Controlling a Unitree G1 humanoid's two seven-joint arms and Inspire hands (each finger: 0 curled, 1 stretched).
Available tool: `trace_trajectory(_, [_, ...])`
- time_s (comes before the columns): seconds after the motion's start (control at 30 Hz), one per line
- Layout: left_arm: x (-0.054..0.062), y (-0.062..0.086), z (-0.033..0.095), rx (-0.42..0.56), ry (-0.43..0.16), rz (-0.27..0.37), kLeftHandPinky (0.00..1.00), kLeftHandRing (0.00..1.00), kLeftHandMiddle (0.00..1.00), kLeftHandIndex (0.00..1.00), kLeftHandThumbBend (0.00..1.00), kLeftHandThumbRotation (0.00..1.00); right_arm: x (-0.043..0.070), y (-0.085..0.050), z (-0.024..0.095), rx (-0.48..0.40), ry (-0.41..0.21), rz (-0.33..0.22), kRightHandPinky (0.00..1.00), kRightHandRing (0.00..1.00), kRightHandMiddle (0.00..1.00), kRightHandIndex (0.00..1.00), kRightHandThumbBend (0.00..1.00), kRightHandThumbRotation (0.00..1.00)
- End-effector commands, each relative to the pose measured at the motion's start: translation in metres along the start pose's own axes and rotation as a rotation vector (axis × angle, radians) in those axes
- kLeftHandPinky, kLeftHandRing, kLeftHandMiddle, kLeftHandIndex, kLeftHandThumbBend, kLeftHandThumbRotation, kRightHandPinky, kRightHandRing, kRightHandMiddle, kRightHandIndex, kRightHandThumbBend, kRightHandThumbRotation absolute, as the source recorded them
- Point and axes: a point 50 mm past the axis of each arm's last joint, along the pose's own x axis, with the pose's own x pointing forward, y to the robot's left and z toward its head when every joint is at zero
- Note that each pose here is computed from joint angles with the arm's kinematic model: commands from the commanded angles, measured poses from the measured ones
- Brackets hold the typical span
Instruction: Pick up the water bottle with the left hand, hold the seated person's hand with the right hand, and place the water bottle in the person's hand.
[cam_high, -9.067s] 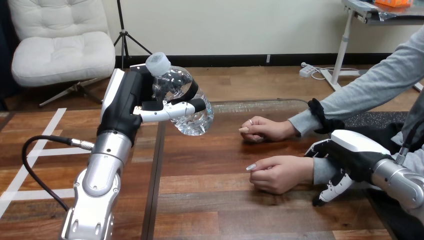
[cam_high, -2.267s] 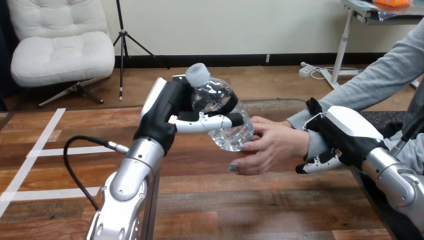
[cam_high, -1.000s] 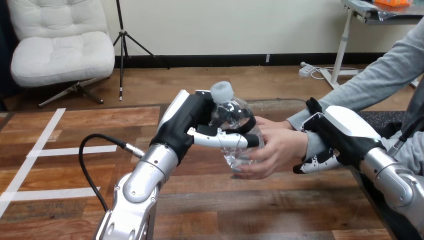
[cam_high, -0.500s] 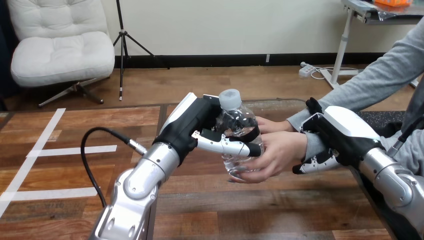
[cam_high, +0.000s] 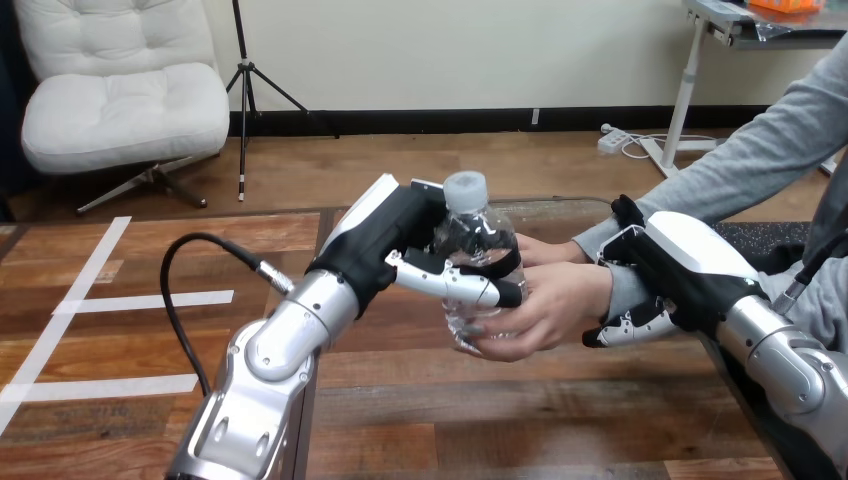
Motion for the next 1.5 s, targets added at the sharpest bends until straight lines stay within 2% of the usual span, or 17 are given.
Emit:
trace_trajectory(0.0, [0.0122,0.0126,0.0304,0.059,-0.12,0.012,0.19,0.25,0.31,0.37,0.66,0.0,0.0068,-0.0151,0.0086,0.029,-0.036,-0.074,0.23,0.27,0.32,0.33,0.74,0.0])
trace_trajectory(0.6, [0.0145,0.012,0.0352,0.033,-0.157,0.028,0.22,0.29,0.34,0.38,0.68,0.0,0.0072,-0.0141,0.0089,0.042,-0.031,-0.07,0.22,0.26,0.31,0.32,0.73,0.0])
trace_trajectory(1.47, [0.0137,0.0102,0.0352,0.026,-0.157,0.022,0.23,0.29,0.35,0.38,0.68,0.0,0.0069,-0.0145,0.0084,0.036,-0.031,-0.072,0.23,0.27,0.32,0.33,0.73,0.0])
